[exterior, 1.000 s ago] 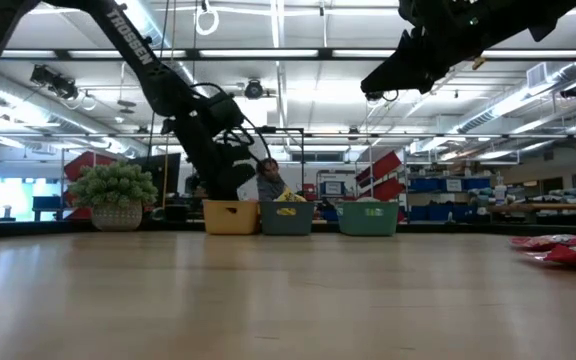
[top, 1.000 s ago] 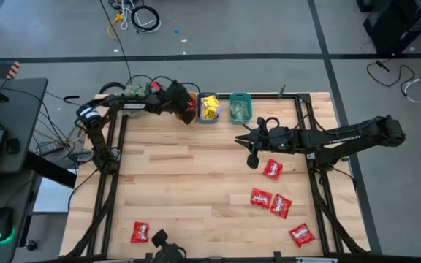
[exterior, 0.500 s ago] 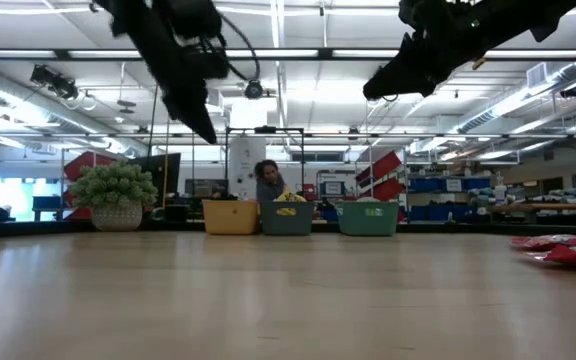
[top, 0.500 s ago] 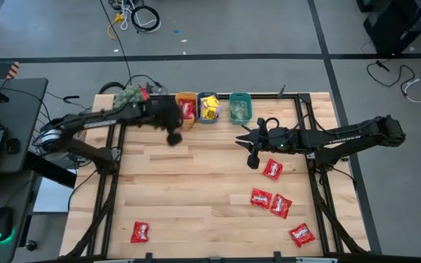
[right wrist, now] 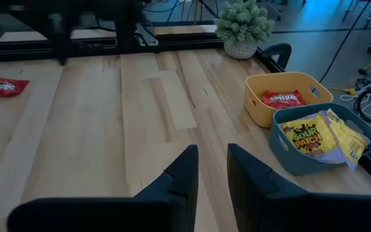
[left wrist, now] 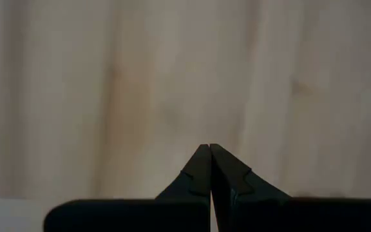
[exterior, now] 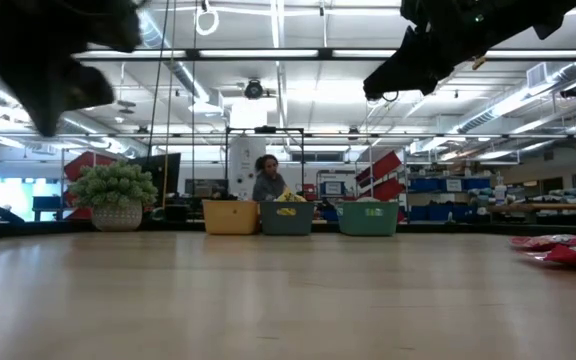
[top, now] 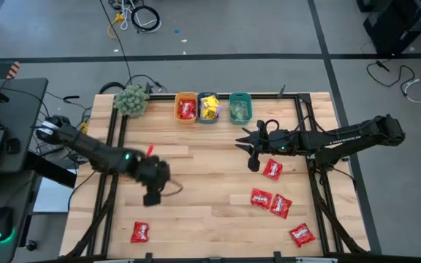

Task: Sort candy
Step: Put the red candy pack into the yellow bin

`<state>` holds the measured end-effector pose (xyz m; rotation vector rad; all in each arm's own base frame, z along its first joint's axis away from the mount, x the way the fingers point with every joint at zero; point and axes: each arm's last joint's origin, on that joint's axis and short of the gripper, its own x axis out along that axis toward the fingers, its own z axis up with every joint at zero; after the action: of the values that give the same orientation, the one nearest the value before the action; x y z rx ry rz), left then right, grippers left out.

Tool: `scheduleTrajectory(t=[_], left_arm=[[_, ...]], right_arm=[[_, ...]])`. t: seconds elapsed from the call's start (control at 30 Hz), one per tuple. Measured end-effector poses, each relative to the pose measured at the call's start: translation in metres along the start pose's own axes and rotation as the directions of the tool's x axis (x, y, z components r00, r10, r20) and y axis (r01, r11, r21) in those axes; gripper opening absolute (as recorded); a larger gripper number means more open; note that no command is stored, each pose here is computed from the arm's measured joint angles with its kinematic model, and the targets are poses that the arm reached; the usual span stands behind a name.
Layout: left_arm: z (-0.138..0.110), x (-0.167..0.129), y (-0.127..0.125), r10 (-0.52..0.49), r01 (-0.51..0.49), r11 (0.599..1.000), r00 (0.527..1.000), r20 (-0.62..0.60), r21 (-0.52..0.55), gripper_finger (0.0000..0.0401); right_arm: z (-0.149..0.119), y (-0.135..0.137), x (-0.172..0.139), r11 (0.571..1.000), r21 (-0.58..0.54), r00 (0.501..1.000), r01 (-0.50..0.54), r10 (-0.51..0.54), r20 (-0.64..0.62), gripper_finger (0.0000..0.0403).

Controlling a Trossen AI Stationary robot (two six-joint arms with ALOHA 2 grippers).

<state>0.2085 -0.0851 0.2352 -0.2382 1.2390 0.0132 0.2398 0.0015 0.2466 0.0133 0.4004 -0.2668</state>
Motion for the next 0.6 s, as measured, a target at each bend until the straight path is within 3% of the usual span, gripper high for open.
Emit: scheduleTrajectory(t=[0.3, 0.47, 0.6], left_arm=[[-0.059, 0.029, -0.048, -0.199, 0.188, 0.978, 0.972, -0.123, -0.092, 0.0003], [-0.082, 0.044, -0.064, -0.357, 0.323, 0.927, 0.917, -0.177, -0.192, 0.0029], [-0.092, 0.055, -0.072, -0.419, 0.351, 0.888, 0.883, -0.211, -0.296, 0.0063]], right_arm=[[0.0, 0.0, 0.0, 1.0, -0.001, 1.0, 0.0, 0.0, -0.001, 0.0079], [0.0, 0.0, 0.0, 1.0, 0.001, 1.0, 0.0, 0.0, -0.001, 0.0083], [0.0, 0.0, 0.0, 1.0, 0.001, 1.0, 0.0, 0.0, -0.003, 0.0085]])
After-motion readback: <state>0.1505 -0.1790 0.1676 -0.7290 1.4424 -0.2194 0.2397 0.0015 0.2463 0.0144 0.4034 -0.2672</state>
